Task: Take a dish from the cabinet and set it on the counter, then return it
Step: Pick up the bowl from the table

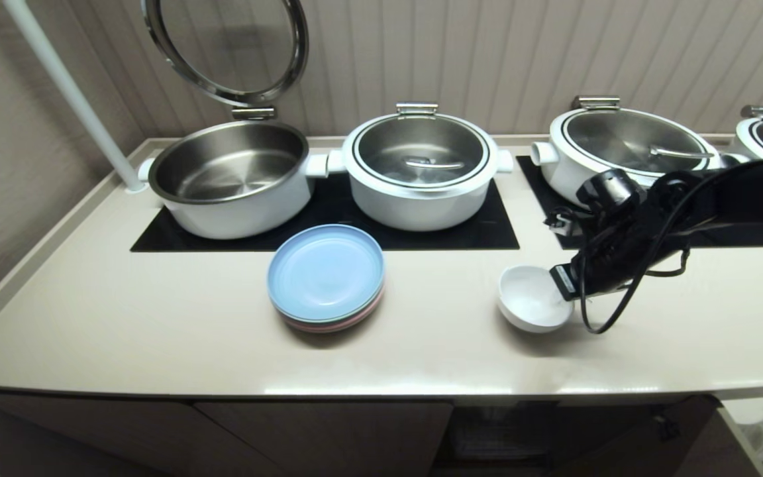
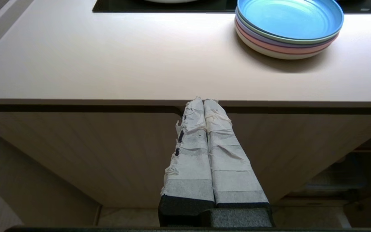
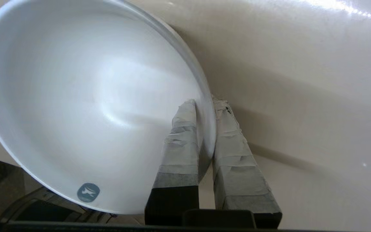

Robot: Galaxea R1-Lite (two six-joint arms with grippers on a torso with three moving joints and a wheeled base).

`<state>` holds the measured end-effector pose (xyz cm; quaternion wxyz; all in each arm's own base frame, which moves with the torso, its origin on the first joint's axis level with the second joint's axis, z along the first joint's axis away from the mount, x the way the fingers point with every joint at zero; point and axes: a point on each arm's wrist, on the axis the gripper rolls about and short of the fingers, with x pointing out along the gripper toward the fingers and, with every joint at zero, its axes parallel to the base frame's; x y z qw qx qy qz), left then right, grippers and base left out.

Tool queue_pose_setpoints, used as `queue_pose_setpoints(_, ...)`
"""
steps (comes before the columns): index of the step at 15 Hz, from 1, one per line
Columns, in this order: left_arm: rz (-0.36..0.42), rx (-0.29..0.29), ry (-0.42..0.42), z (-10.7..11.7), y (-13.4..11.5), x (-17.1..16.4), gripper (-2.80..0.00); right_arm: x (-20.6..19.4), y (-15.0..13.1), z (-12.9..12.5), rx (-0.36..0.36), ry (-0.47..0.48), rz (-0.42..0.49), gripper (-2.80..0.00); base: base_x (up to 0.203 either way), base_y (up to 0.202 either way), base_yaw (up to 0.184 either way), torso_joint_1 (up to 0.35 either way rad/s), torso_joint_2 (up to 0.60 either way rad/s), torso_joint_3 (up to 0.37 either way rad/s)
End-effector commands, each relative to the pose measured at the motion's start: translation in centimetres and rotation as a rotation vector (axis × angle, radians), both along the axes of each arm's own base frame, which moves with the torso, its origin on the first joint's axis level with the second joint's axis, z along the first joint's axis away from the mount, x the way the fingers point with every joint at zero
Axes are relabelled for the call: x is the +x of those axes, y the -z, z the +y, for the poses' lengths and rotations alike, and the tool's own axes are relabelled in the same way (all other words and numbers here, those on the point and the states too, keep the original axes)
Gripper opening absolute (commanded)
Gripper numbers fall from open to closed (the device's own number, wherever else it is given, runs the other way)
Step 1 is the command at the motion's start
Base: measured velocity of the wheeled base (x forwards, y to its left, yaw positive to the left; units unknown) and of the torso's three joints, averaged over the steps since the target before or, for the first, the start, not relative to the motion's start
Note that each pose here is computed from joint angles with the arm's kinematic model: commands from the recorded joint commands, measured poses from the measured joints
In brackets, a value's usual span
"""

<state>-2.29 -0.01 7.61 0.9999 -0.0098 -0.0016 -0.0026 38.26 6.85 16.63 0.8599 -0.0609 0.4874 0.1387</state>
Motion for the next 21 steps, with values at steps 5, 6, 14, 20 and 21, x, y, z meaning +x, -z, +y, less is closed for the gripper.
queue_pose_setpoints(5,0.0,0.0,0.0,0.0,0.0,0.0,-2.8,-0.1,0.1,0.0,-0.003,0.001,0.008,-2.8,0.0,0.0,0.0,0.0,0.0,0.0)
queue_pose_setpoints(6,0.0,0.0,0.001,0.0,0.0,0.0,-2.8,-0.1,0.0,0.0,-0.002,-0.001,0.006,-2.8,0.0,0.0,0.0,0.0,0.0,0.0)
queue_pose_setpoints(14,0.0,0.0,0.001,0.0,0.0,0.0,-2.8,-1.5,-0.5,-0.2,-0.002,0.001,0.014,-2.8,0.0,0.0,0.0,0.0,0.0,0.0)
queue_pose_setpoints(20,0.0,0.0,0.0,0.0,0.0,0.0,-2.8,-3.0,-0.9,-0.5,-0.002,0.0,0.017,-2.8,0.0,0.0,0.0,0.0,0.0,0.0)
queue_pose_setpoints(21,0.0,0.0,0.001,0.0,0.0,0.0,-2.8,-3.2,-0.9,-0.5,0.0,-0.001,0.01,-2.8,0.0,0.0,0.0,0.0,0.0,0.0)
